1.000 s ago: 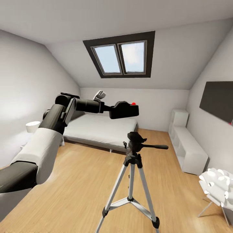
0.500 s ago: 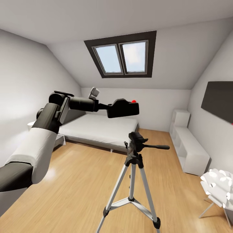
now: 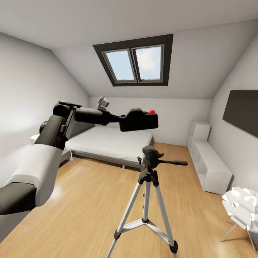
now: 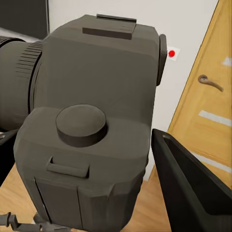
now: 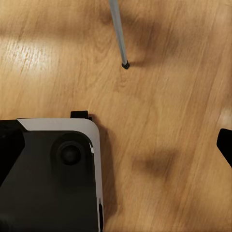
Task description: Attach the digital camera to the camera tripod in the bedroom.
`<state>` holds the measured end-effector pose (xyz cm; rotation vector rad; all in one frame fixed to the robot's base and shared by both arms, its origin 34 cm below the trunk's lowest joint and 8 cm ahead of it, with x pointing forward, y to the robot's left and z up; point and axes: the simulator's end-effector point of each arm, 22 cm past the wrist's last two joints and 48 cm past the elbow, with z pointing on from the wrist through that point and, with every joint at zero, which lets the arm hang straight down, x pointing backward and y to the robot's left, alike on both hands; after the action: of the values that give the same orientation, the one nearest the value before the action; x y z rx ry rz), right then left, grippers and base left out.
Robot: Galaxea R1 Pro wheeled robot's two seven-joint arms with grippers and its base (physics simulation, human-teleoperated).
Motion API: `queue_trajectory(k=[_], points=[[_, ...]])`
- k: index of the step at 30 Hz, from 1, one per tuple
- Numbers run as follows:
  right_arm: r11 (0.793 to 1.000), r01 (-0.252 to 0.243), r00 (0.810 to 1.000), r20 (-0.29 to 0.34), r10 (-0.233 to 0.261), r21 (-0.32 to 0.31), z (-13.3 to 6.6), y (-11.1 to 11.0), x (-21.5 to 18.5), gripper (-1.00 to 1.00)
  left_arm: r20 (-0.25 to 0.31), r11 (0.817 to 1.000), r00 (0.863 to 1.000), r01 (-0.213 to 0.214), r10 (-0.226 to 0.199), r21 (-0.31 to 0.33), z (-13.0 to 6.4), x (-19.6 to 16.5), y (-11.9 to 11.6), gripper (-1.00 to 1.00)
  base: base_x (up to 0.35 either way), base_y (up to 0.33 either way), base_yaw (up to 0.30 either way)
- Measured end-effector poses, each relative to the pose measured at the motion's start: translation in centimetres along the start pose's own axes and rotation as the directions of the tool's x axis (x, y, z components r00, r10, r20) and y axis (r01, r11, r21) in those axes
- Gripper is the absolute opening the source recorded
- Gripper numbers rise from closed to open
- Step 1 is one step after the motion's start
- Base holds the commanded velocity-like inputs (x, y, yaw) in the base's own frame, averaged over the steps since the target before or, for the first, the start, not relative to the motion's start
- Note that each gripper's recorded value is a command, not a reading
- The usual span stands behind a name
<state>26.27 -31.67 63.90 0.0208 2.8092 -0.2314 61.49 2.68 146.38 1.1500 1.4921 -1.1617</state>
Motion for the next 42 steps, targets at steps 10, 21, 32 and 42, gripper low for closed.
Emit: queue_trajectory(k=[10, 21, 32, 42], points=[[1.0, 0.0, 1.0, 0.0, 0.0, 0.0, 0.0, 0.0, 0.0, 1.0, -0.001, 1.0, 1.0, 0.002, -0.002, 0.009, 0.2, 0.5, -0.2, -1.0, 0.0, 0.0, 0.0], [1.0, 0.0, 1.0, 0.0, 0.0, 0.0, 0.0, 0.0, 0.0, 1.0, -0.004, 0.99, 1.0, 0.007, -0.007, -0.142, 0.2, 0.7, 3.2, -1.0, 0.0, 0.0, 0.0], [1.0, 0.0, 1.0, 0.0, 0.0, 0.0, 0.0, 0.0, 0.0, 1.0, -0.004, 0.986, 1.0, 0.008, -0.009, -0.166, 0.3, 0.8, 3.7, -1.0, 0.0, 0.0, 0.0], [1.0, 0.0, 1.0, 0.0, 0.0, 0.0, 0.0, 0.0, 0.0, 1.0, -0.004, 0.986, 1.0, 0.008, -0.009, -0.167, 0.3, 0.8, 3.8, -1.0, 0.0, 0.0, 0.0]])
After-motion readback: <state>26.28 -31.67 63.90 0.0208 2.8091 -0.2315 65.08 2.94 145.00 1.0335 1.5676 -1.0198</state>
